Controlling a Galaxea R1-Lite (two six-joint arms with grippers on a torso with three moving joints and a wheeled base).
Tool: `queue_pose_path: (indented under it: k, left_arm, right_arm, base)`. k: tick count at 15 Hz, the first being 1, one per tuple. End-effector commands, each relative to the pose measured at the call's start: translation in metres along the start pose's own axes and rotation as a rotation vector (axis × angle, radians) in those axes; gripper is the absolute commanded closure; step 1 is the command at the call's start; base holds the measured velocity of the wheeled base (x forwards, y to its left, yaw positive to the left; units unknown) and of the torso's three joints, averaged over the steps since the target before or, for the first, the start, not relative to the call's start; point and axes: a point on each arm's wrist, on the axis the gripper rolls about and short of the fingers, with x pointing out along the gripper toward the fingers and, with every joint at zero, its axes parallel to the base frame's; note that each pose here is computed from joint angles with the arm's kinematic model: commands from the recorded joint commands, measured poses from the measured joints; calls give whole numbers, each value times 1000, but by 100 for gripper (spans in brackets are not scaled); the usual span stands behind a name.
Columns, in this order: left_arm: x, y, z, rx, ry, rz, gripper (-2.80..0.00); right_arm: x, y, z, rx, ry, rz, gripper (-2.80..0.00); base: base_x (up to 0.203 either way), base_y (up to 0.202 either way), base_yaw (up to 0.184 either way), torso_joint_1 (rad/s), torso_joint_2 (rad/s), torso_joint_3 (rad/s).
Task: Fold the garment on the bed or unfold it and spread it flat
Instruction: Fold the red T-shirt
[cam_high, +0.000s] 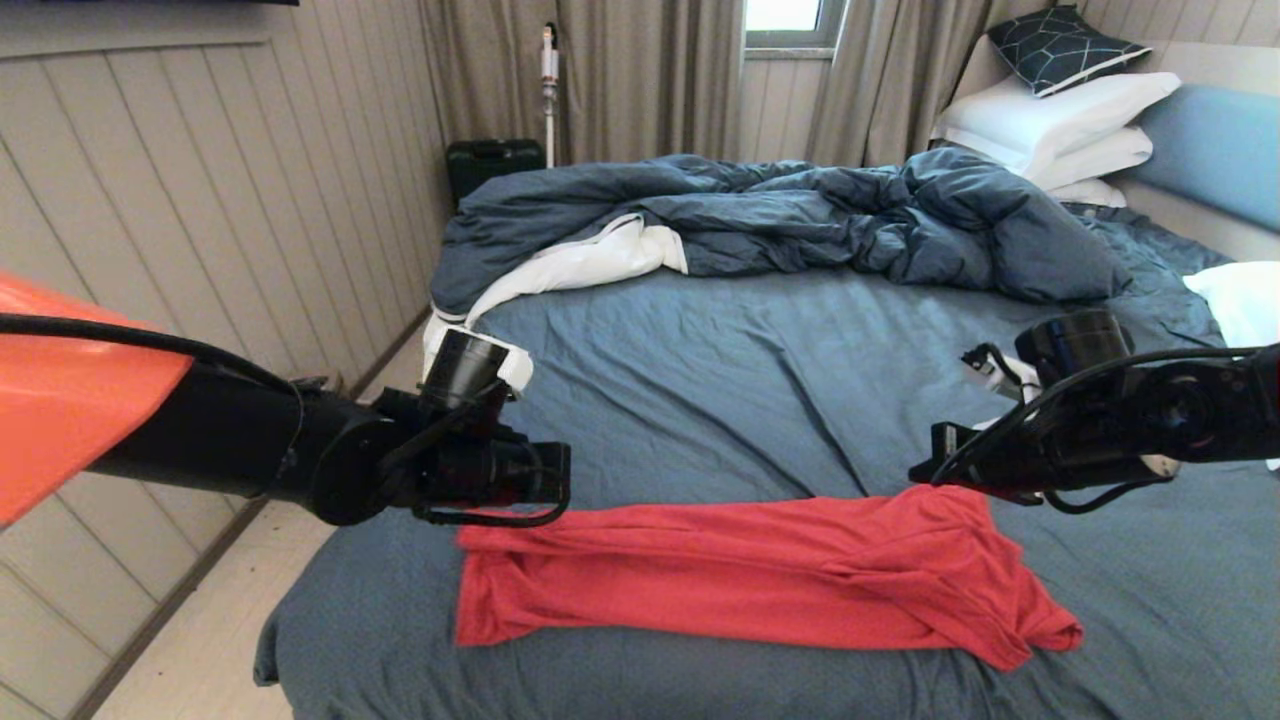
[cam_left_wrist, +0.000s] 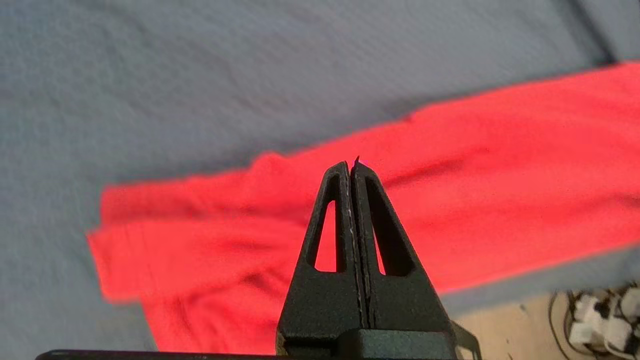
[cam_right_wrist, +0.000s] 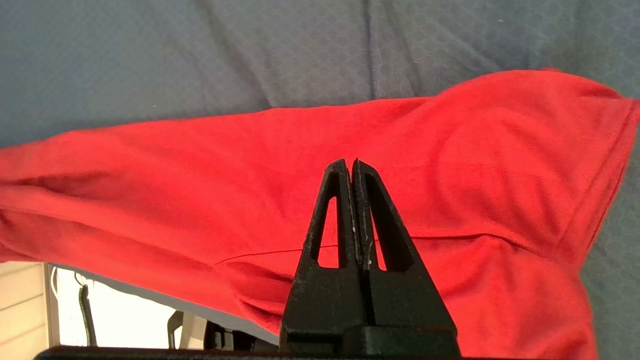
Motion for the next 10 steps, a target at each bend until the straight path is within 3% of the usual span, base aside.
queue_pose_path:
  k: [1, 4, 10]
  left_arm:
    - [31, 12, -8, -14, 51, 38, 0]
    - [53, 32, -15, -42, 91, 84, 0]
    - [44, 37, -34, -40, 150, 103, 0]
  right_arm:
    - [1, 0, -1, 3, 5, 1, 0]
    - [2, -1, -1, 4, 8, -1, 0]
    - [3, -4, -1, 6, 1, -3, 0]
  base:
    - [0, 0, 0, 0, 0, 0]
    - [0, 0, 0, 0, 0, 0]
    - [0, 0, 0, 0, 0, 0]
